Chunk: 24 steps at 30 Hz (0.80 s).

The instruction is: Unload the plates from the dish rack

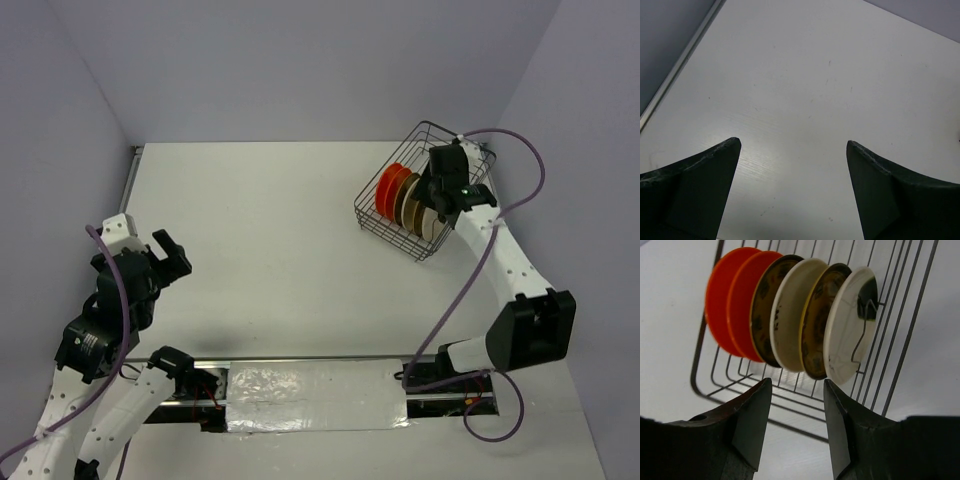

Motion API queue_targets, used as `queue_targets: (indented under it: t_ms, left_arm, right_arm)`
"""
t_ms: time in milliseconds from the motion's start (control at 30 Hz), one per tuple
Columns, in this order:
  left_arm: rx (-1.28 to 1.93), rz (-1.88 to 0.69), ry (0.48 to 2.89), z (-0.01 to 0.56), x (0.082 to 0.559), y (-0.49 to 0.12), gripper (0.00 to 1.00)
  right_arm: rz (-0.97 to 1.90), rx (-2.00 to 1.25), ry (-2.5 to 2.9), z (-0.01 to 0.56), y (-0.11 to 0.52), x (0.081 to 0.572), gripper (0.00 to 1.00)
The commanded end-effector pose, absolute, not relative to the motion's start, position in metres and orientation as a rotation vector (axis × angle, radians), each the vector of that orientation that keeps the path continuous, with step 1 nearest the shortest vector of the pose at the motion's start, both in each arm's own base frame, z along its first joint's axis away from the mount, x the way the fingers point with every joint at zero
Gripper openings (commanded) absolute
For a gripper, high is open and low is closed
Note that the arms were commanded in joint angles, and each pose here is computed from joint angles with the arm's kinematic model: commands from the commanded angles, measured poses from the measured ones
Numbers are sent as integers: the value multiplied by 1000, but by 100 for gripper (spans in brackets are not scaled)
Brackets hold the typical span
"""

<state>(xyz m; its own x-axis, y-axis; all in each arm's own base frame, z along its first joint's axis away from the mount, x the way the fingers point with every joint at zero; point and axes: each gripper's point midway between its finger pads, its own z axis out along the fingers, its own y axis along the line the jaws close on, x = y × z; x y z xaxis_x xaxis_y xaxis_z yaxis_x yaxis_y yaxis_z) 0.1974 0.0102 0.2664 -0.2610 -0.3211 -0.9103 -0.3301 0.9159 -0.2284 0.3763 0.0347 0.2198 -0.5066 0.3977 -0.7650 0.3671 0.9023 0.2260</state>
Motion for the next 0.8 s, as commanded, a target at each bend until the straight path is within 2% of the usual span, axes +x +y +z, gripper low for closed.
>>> queue_targets:
  t_ms: [0,267,533,667,733,767]
  left_arm:
    - [-439,-25,1833,275,203,4,100]
    - [-406,-39,1854,272,208,-3,100]
    - [-395,-42,1864,271,210,-5,99]
    - [-393,-37,1871,269,211,-5,100]
    - [-390,-37,1876,268,211,-6,99]
    - [-388,-36,1877,269,212,-6,100]
  right_arm:
    - [2,623,2045,244,14,401,53]
    - [-47,676,2101,196,-13,417,46]
    - [20,627,2134,169,-14,445,46]
    - [18,640,2164,154,-13,450,31]
    - [16,657,2173,148,-14,447,18]
    - [20,668,2169,149,-13,445,15]
